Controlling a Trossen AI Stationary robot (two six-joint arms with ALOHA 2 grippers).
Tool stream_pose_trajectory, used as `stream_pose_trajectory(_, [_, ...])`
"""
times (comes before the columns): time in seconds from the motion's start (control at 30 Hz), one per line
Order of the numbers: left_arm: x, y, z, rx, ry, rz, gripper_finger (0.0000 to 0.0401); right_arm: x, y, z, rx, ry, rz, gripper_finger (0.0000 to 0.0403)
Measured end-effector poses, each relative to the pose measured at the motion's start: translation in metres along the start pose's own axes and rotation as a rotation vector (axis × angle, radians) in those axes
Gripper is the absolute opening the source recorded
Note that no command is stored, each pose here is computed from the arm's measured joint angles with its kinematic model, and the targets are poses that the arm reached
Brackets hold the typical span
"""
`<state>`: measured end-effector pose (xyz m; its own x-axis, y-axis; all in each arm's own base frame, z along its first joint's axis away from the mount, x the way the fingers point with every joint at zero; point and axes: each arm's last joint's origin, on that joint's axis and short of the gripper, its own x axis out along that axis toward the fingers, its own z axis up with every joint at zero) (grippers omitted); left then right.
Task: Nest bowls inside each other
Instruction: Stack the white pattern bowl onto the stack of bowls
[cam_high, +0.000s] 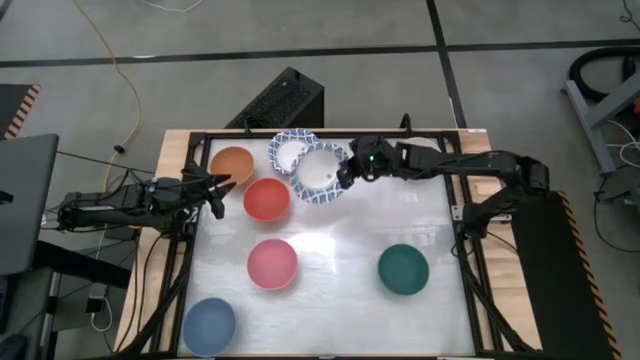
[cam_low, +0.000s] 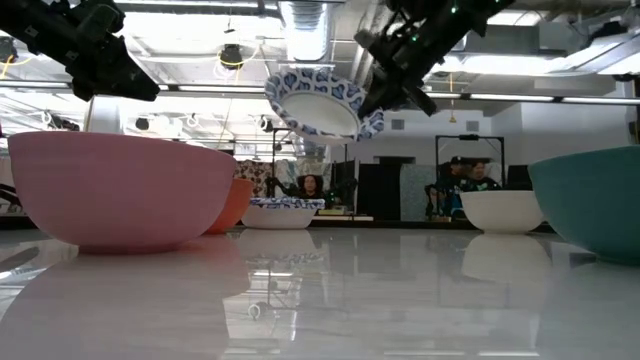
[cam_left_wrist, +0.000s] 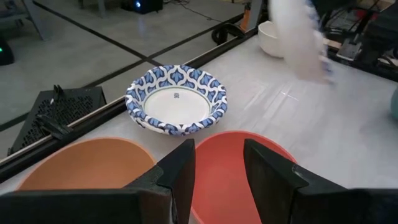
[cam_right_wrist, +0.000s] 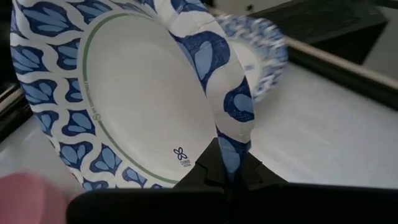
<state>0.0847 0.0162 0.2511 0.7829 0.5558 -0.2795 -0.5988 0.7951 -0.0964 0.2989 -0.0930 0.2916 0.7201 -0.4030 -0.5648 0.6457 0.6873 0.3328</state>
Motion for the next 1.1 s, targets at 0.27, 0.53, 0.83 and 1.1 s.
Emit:
stream_pose_trajectory(0.27, [0.0,0.001,0.0,0.021,-0.008,0.028,0.0126,0.005,-0.032,0.024,0.086,-0.059,0.001,0.0011])
stream_pose_trajectory(0.53, [0.0,0.001,0.0,-0.023,-0.009,0.028,0.0126,0.009,-0.052,0.038,0.074,-0.089,0.023,0.0011])
stream_pose_trajectory(0.83, [0.0,0.001,0.0,-0.114,-0.009,0.025,0.0126,0.066,-0.062,0.044,0.034,0.054,0.122,0.0011])
stream_pose_trajectory(1.1, [0.0,0.001,-0.003,-0.053,0.018,0.029,0.0126,0.117,-0.039,0.067,-0.087,0.193,0.145,0.0011])
